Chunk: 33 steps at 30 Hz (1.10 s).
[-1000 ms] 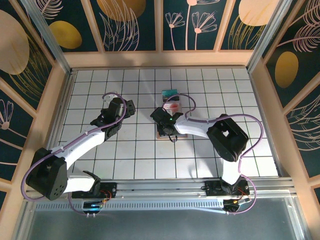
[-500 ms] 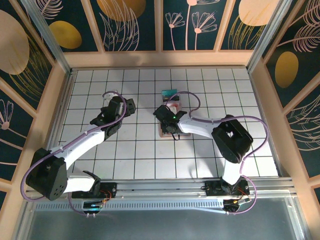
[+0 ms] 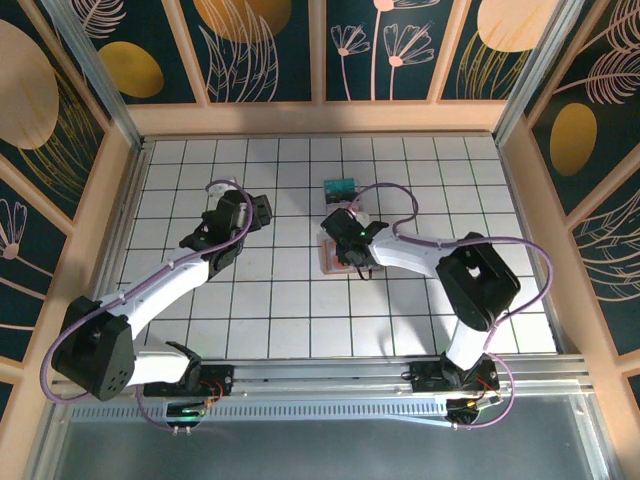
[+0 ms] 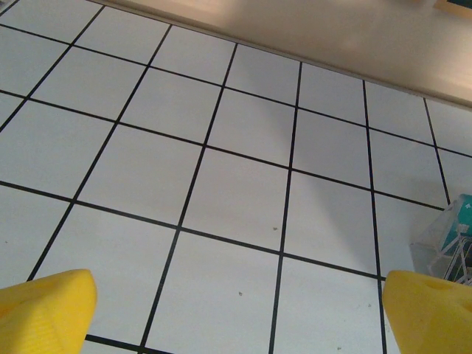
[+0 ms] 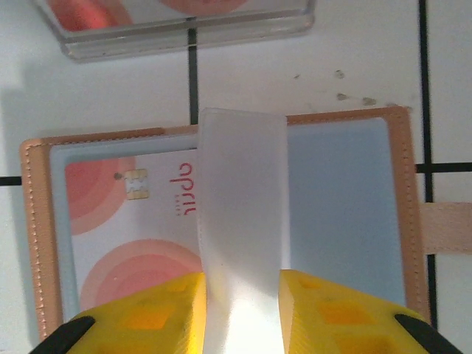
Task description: Take the credit cards out of the card holder
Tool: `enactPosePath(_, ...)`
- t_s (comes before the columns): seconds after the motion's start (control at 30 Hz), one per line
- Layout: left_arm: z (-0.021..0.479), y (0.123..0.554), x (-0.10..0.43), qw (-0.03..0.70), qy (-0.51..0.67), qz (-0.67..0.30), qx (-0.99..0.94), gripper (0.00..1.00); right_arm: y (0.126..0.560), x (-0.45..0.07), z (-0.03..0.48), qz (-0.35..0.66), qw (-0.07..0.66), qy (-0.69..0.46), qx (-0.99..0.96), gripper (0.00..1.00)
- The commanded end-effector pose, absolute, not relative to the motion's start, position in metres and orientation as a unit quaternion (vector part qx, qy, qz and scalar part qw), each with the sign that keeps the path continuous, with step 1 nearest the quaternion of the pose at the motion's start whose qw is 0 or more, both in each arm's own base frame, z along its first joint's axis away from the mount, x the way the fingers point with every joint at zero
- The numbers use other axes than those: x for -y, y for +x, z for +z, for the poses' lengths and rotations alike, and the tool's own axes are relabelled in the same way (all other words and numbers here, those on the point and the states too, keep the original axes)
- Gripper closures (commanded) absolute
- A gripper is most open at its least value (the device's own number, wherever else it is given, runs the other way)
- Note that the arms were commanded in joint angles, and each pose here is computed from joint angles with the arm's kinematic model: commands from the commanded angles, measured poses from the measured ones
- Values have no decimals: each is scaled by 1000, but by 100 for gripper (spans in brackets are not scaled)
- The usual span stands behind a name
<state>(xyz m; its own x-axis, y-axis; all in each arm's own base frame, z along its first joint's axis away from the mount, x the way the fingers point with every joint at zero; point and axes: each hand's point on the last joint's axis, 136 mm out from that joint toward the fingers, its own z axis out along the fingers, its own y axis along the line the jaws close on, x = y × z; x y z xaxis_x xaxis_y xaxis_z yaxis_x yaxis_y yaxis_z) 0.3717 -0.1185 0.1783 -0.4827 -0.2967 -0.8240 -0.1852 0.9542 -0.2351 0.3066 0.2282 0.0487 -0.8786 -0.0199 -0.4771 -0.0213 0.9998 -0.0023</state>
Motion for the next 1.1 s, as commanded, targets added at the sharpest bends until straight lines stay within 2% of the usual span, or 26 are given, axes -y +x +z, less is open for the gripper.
enactPosePath(0.0,195,376,123,502,-133,-70,-852,1,308,-210,57,-10,260,14,-965,67)
enactPosePath(0.53,184,376,139,484,-104,-91,-864,1,308,-161,48,-13,256,73,-964,66)
enactPosePath(0.77,171,369,170,472,-56,-88,-876,1,311,-152,68,2,274,93,-957,67)
enactPosePath(1.07,115,348,236,418,35,-111,-901,1,317,-185,103,167,274,82,-944,71)
